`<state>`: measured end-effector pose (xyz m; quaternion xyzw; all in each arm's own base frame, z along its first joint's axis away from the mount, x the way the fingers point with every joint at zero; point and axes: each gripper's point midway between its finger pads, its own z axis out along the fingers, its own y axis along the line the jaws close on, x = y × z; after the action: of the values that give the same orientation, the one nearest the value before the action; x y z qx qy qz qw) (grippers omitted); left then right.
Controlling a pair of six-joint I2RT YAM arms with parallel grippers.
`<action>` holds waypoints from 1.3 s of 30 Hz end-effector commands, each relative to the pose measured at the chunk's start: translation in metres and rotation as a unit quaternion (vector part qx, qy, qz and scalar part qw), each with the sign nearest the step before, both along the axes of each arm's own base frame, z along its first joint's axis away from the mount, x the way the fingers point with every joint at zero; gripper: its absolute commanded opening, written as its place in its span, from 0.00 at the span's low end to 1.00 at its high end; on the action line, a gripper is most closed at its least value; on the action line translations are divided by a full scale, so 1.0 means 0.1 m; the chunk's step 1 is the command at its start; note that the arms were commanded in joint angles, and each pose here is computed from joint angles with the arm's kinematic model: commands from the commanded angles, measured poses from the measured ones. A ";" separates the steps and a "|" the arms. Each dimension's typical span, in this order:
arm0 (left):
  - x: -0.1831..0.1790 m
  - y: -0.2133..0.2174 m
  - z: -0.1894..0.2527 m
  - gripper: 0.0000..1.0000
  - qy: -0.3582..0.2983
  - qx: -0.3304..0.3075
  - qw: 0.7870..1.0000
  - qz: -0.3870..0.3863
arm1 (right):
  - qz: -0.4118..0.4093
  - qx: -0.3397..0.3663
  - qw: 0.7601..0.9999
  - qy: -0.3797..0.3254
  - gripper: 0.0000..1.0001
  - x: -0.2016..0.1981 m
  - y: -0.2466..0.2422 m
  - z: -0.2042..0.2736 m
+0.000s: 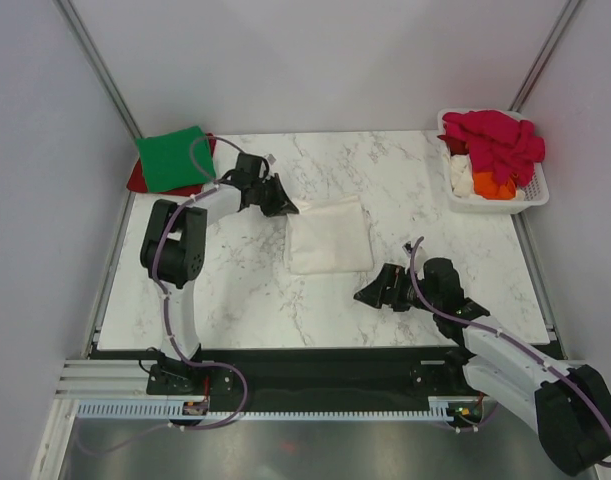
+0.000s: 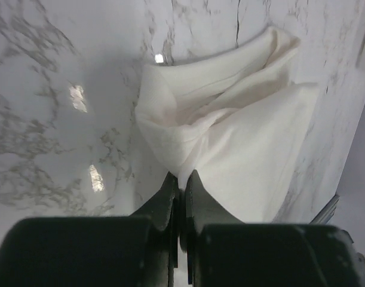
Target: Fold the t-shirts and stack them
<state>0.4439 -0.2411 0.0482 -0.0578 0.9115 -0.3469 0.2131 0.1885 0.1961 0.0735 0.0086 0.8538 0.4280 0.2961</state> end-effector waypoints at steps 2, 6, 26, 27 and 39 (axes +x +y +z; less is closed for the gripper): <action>0.43 0.47 0.70 0.02 -0.051 0.008 0.998 0.020 | -0.014 0.031 0.999 -0.041 0.98 0.12 0.04 0.11; 0.64 0.70 1.02 0.02 -0.052 0.001 0.998 0.021 | -0.020 0.024 0.999 -0.036 0.98 0.13 0.03 0.02; 1.26 2.12 1.98 0.02 -0.115 0.018 0.984 0.132 | -0.009 0.008 1.000 0.016 0.98 0.17 0.08 -0.28; 1.31 2.25 2.06 0.02 -0.124 0.013 0.981 0.145 | -0.007 0.006 1.000 0.020 0.98 0.17 0.09 -0.30; 1.84 3.20 2.47 0.02 -0.210 -0.102 0.940 0.248 | 0.009 0.005 0.999 0.040 0.98 0.18 0.15 -0.37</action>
<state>0.6121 0.0802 0.2613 -0.2397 0.8033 -0.3344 0.4307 0.2096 0.2127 0.0461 0.0195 0.8533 0.4452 0.2708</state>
